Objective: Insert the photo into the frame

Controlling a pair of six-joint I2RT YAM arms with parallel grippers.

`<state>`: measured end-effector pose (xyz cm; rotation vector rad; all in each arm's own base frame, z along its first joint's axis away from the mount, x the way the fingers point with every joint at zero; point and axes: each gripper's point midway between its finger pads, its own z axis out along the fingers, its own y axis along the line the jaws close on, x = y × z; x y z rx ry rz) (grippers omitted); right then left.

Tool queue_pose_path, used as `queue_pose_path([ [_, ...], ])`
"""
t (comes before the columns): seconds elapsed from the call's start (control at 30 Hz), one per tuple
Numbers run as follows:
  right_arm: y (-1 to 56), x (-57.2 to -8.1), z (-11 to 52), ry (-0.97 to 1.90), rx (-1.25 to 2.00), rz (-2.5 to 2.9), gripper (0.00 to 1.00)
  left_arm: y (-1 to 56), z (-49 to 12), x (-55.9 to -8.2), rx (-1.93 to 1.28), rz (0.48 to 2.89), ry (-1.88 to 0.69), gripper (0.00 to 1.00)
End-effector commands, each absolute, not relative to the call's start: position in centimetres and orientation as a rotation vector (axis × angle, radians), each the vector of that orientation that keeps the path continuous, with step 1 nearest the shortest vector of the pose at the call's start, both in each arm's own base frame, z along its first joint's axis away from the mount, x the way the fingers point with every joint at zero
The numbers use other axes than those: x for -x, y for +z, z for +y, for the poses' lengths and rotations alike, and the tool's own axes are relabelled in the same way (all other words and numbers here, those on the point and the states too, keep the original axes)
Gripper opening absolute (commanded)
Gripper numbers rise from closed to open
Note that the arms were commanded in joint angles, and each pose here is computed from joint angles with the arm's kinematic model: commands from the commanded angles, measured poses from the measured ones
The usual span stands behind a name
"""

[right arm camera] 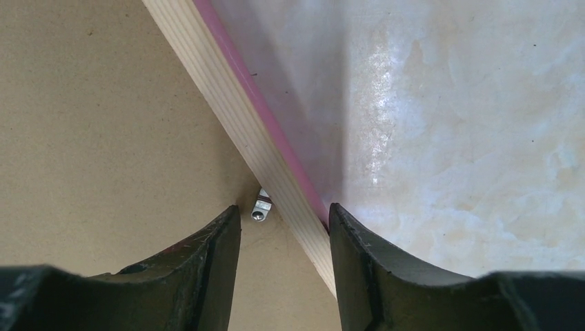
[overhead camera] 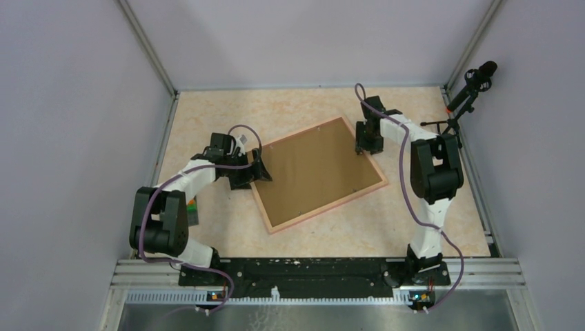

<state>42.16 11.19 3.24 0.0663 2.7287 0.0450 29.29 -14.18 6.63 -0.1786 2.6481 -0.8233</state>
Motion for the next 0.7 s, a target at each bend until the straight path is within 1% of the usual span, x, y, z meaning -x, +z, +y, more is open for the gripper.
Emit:
queue_pose_path([
  [0.0, 1.4, -42.5, 11.1, 0.022, -0.152, 2.754, 0.45, 7.5, -14.6, -29.4, 0.132, 2.596, -0.852, 0.99],
  [0.03, 1.4, -42.5, 11.0, 0.025, -0.159, 2.755, 0.40, 7.5, -14.6, -29.4, 0.133, 2.595, -0.854, 0.99],
  [0.1, 1.4, -42.4, 11.1, 0.031, -0.162, 2.757, 0.25, 7.5, -14.6, -29.4, 0.132, 2.594, -0.856, 0.99],
  [0.13, 1.4, -42.2, 11.1, 0.034, -0.160, 2.759, 0.19, 7.5, -14.6, -29.4, 0.132, 2.595, -0.855, 0.99],
  [0.17, 1.5, -42.1, 11.1, 0.034, -0.160, 2.758, 0.16, 7.6, -14.6, -29.4, 0.130, 2.591, -0.853, 0.99],
  [0.2, 1.6, -42.1, 11.0, 0.035, -0.157, 2.757, 0.16, 7.7, -14.6, -29.5, 0.126, 2.587, -0.852, 0.99],
  [0.27, 2.1, -42.1, 11.1, 0.049, -0.147, 2.751, 0.17, 8.0, -14.6, -29.6, 0.115, 2.573, -0.852, 0.99],
  [0.3, 2.5, -42.2, 11.1, 0.055, -0.138, 2.742, 0.19, 8.3, -14.6, -29.6, 0.107, 2.561, -0.852, 0.99],
  [0.33, 3.0, -42.3, 11.2, 0.066, -0.127, 2.736, 0.24, 8.7, -14.7, -29.7, 0.095, 2.545, -0.851, 0.99],
  [0.37, 3.7, -42.4, 11.4, 0.079, -0.113, 2.728, 0.31, 9.1, -14.7, -29.7, 0.086, 2.533, -0.847, 0.99],
  [0.4, 4.5, -42.5, 11.4, 0.086, -0.101, 2.717, 0.41, 9.5, -14.7, -29.7, 0.076, 2.524, -0.845, 0.99],
  [0.43, 5.4, -42.4, 11.4, 0.088, -0.080, 2.707, 0.56, 10.1, -14.8, -29.8, 0.065, 2.511, -0.847, 0.99],
  [0.47, 6.1, -42.2, 11.4, 0.093, -0.064, 2.699, 0.65, 10.7, -14.9, -29.8, 0.055, 2.502, -0.849, 0.99],
  [0.5, 6.5, -41.7, 11.3, 0.095, -0.057, 2.704, 0.70, 11.3, -15.2, -29.8, 0.037, 2.487, -0.859, 0.99],
  [0.6, 6.4, -38.9, 10.3, 0.060, -0.123, 2.736, 0.75, 13.2, -15.8, -29.7, -0.018, 2.452, -0.872, 0.99],
  [0.67, 6.1, -37.1, 9.7, 0.054, -0.211, 2.719, 0.75, 14.2, -16.6, -29.6, -0.073, 2.431, -0.874, 0.99],
])
